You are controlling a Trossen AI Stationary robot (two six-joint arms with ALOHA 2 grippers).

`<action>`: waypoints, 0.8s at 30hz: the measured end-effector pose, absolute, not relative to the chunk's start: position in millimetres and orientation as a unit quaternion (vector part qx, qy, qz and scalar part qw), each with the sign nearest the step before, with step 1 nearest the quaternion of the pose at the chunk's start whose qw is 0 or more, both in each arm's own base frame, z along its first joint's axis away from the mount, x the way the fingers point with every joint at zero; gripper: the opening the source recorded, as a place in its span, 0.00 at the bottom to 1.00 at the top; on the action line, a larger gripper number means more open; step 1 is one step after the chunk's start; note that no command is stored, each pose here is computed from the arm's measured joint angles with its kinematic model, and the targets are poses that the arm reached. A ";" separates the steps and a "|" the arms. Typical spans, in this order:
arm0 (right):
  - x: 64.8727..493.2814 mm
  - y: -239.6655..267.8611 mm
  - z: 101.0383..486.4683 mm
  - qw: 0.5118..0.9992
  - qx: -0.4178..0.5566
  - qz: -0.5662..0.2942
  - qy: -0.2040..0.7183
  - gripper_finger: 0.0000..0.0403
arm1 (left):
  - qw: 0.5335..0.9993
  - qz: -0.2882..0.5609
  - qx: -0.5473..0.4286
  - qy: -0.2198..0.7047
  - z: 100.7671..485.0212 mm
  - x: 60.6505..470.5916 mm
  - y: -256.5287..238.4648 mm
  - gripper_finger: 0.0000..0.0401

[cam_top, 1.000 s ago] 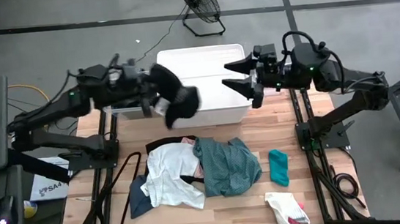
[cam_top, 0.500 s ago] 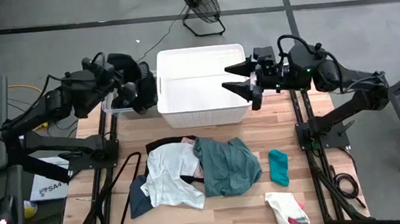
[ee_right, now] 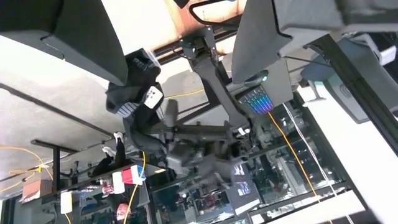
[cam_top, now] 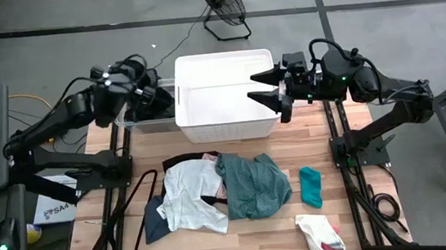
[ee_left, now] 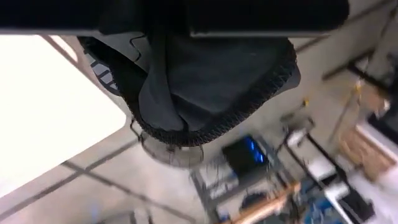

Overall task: Pick & Place Cloths
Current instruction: Put the black boxers into the transparent bin

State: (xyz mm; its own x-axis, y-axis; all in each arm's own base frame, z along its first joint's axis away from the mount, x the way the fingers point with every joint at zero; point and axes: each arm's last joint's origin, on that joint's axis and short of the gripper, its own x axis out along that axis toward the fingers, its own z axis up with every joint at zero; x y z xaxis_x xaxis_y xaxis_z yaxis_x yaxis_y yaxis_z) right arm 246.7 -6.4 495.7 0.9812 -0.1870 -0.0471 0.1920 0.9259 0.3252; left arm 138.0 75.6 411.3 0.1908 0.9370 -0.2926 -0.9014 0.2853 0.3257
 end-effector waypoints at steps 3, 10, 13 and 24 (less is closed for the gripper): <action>246.7 -6.4 495.5 0.981 0.169 -0.097 0.008 0.70 | 0.764 0.593 0.005 0.253 401.6 140.5 91.4 0.01; 246.5 -6.4 492.5 0.980 0.169 -0.099 0.024 0.69 | 0.737 0.573 -0.106 0.343 375.0 137.3 129.6 0.01; 246.3 -6.4 490.4 0.978 0.179 -0.101 0.033 0.69 | 0.727 0.551 -0.156 0.380 362.6 136.4 145.3 0.01; 246.1 -6.4 489.2 0.978 0.180 -0.103 0.039 0.69 | 0.683 0.455 -0.285 0.496 315.2 148.7 186.3 0.02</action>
